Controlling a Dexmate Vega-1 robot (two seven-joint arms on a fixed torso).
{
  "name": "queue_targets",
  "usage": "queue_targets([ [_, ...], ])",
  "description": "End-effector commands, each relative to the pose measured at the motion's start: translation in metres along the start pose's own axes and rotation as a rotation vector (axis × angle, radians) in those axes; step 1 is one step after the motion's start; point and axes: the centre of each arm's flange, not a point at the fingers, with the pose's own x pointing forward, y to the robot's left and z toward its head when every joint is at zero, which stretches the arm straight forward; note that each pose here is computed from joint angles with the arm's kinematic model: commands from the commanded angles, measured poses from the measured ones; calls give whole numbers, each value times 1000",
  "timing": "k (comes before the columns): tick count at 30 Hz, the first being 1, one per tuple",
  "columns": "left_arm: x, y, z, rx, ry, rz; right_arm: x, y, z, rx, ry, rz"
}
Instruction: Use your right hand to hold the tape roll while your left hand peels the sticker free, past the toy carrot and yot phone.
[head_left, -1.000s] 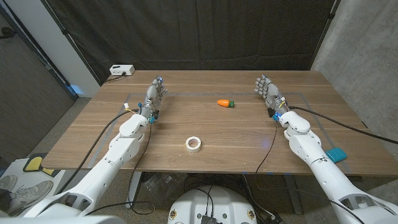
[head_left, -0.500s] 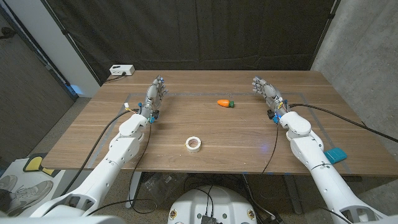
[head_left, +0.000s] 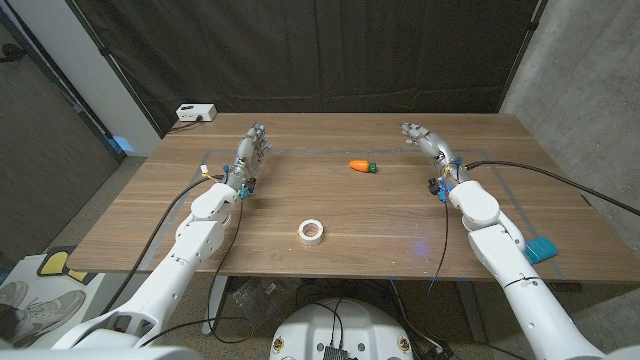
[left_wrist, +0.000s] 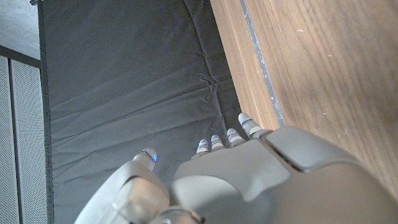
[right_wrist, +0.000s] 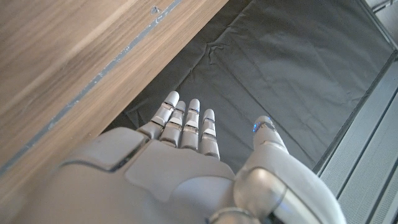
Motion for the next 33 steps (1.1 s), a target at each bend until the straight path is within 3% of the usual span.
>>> queue_targets([
  [1, 5, 0, 0, 5, 2, -21, -17, 13, 32, -234, -37, -14],
  [7, 8, -1, 0, 8, 4, -34, -30, 20, 50, -331, -69, -35],
  [17, 8, -2, -1, 8, 8, -49, -46, 34, 70, -493, -96, -63],
  [33, 9, -2, 1, 9, 5, -67, -64, 54, 104, -679, -146, -21],
])
